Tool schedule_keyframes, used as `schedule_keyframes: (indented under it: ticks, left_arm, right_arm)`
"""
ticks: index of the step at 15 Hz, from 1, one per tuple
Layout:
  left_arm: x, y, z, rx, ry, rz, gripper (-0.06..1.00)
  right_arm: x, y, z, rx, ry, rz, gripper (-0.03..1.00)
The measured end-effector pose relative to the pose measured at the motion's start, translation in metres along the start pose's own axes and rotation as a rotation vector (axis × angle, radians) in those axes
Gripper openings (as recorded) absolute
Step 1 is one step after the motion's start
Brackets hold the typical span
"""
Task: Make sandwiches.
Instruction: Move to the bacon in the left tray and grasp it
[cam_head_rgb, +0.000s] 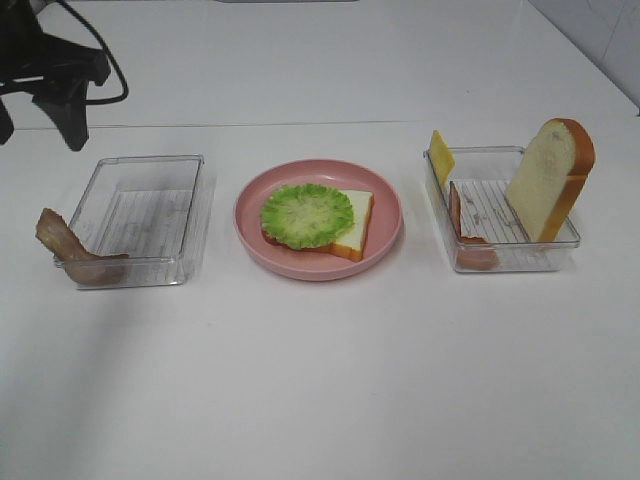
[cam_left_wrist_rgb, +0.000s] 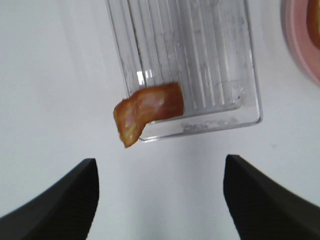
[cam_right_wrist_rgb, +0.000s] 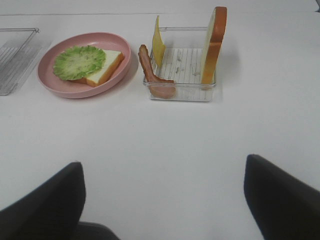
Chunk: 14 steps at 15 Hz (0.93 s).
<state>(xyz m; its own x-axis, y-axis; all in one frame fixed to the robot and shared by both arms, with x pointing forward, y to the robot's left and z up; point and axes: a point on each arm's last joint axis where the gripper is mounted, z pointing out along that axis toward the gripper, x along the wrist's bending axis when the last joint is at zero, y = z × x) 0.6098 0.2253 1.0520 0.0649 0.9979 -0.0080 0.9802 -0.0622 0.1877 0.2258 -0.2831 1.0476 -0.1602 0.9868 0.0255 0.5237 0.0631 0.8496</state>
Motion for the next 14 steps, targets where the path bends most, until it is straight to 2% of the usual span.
schedule_keyframes:
  ticks: [5, 7, 11, 14]
  left_arm:
    - [0.037, -0.032, 0.043, 0.172, 0.035, -0.099, 0.67]
    - [0.042, -0.036, 0.054, 0.158, 0.035, -0.116, 0.67]
    - [0.039, -0.028, 0.070, 0.069, -0.007, -0.141, 0.67]
    - [0.039, -0.024, 0.094, 0.086, -0.013, -0.148, 0.67]
  right_arm:
    - [0.000, 0.000, 0.000, 0.000, 0.000, 0.000, 0.81]
    - [0.000, 0.000, 0.000, 0.000, 0.000, 0.000, 0.81]
    - [0.000, 0.000, 0.000, 0.000, 0.000, 0.000, 0.81]
    - [0.000, 0.000, 0.000, 0.000, 0.000, 0.000, 0.81]
